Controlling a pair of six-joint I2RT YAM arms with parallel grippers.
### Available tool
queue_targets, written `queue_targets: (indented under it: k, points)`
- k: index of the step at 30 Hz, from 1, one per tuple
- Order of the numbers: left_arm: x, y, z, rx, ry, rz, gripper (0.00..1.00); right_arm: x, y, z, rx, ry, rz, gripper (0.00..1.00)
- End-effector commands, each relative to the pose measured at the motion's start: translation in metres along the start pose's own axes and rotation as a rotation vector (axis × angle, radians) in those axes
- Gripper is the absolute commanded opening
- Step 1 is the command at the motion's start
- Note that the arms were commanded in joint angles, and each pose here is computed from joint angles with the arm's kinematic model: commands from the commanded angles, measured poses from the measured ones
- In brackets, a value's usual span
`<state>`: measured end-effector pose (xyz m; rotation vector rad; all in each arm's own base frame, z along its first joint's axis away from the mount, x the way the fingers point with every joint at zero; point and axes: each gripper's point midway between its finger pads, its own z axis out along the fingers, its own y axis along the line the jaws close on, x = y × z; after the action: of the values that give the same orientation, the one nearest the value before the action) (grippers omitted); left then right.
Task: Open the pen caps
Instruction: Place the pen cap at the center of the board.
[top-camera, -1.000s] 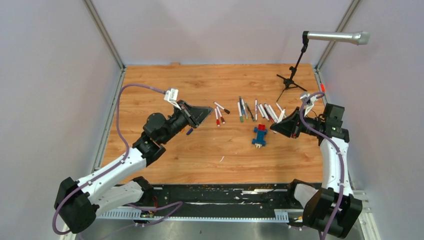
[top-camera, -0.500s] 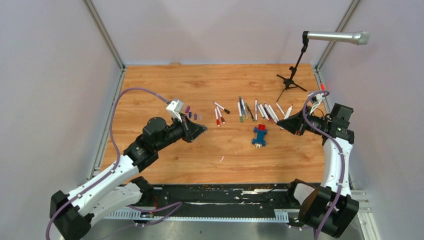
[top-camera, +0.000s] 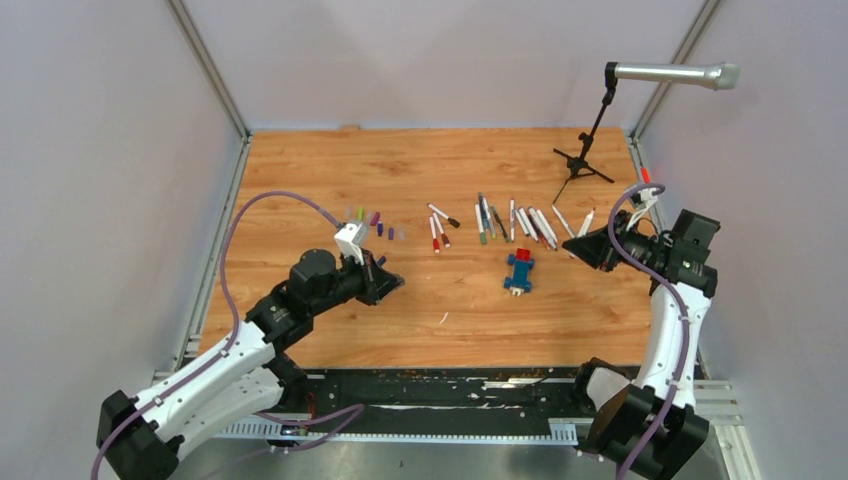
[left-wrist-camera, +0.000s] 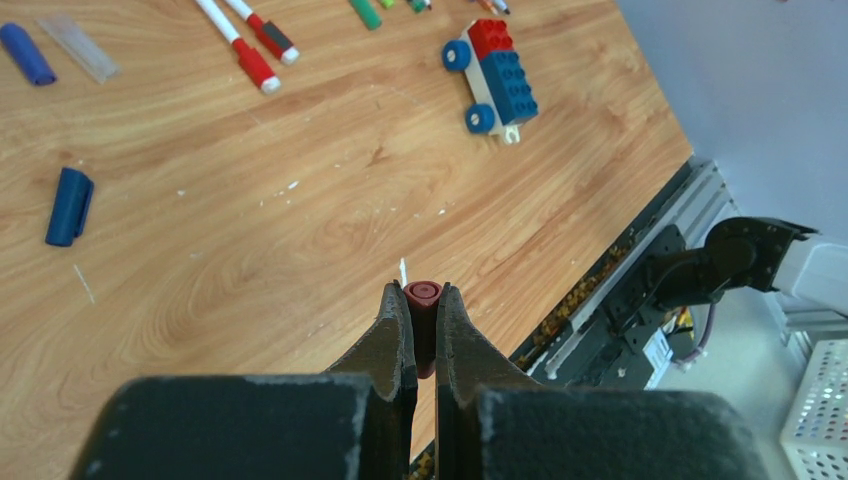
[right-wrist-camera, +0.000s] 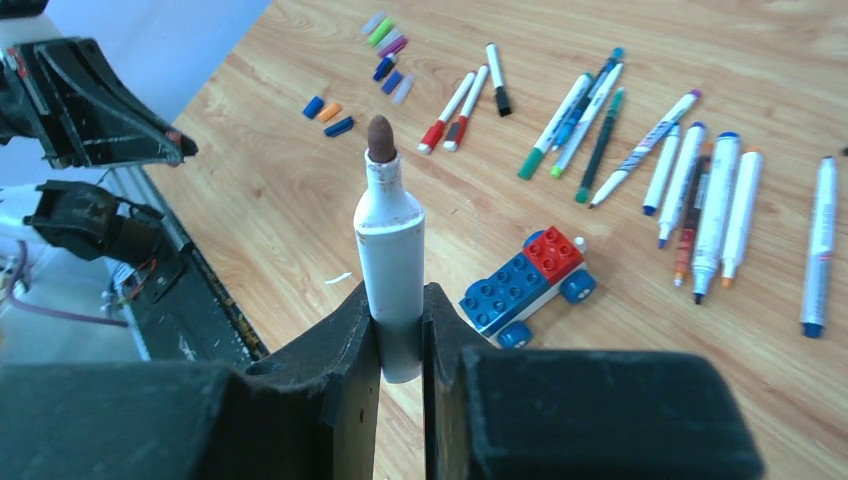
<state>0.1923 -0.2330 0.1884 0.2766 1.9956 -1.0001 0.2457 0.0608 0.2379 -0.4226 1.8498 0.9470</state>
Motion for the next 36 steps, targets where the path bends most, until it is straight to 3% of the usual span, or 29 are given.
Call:
queue_targets:
  k: [1,21,36]
  points:
    - [0.013,0.005,-0.001,-0.001,0.043,0.037,0.0,-0.019,0.0,-0.016,0.081,-0.029,-0.066,0.0]
    - [0.032,0.024,-0.012,-0.078,0.125,0.081,0.0,-0.019,-0.031,-0.033,0.236,-0.007,-0.064,0.0]
    - [0.032,0.073,-0.006,-0.388,0.21,0.106,0.0,0.018,-0.074,-0.022,0.267,0.097,-0.084,0.0]
